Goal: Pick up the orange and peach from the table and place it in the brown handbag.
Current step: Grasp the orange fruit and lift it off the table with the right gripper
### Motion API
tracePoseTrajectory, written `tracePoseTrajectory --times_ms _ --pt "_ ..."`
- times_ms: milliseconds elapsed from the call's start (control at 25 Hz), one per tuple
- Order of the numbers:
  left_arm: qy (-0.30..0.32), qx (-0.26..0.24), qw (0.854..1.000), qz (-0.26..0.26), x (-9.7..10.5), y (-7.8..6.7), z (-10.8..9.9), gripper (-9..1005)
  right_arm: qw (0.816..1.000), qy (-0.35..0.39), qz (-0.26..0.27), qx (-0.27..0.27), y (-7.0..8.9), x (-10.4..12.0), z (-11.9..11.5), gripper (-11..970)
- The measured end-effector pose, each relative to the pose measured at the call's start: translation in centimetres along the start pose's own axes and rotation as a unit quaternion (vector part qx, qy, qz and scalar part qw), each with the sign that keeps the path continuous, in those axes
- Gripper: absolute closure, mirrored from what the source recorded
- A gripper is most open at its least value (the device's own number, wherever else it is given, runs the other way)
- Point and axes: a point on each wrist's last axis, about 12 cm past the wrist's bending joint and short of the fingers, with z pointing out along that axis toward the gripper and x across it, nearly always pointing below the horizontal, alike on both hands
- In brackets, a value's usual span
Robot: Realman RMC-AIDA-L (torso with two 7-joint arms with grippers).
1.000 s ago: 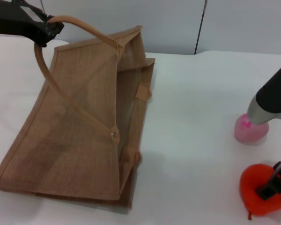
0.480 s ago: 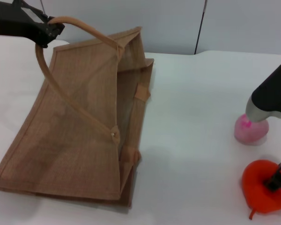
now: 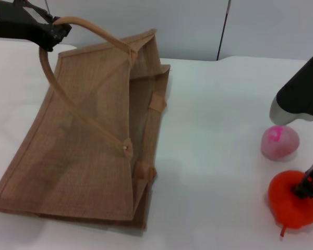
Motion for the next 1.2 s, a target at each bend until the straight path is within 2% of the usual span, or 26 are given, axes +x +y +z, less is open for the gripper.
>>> tracePoseTrajectory --times_ms 280,480,720,920,1200 --pt "0.003 0.001 1.0 -0.006 0.3 0.0 0.3 875 1.0 -0.028 -0.001 0.014 -0.4 -0.4 -1.3 587" --pt "0.005 0.003 1.0 -0.008 0.5 0.1 0.4 875 1.0 -0.021 -0.004 0.013 -0.4 -0.2 -1.2 608" --pt "0.006 0.003 1.0 -0.01 0.6 0.1 0.5 874 1.0 -0.012 -0.012 0.006 0.0 0.0 -1.2 839" --pt "0.012 0.004 1.0 -0.012 0.9 0.1 0.6 874 0.999 -0.024 -0.043 -0.005 1.3 -0.2 -2.6 958" --pt "0.013 0.003 1.0 -0.011 0.9 0.2 0.6 874 0.998 -0.02 -0.052 -0.004 1.9 -0.2 -3.0 798"
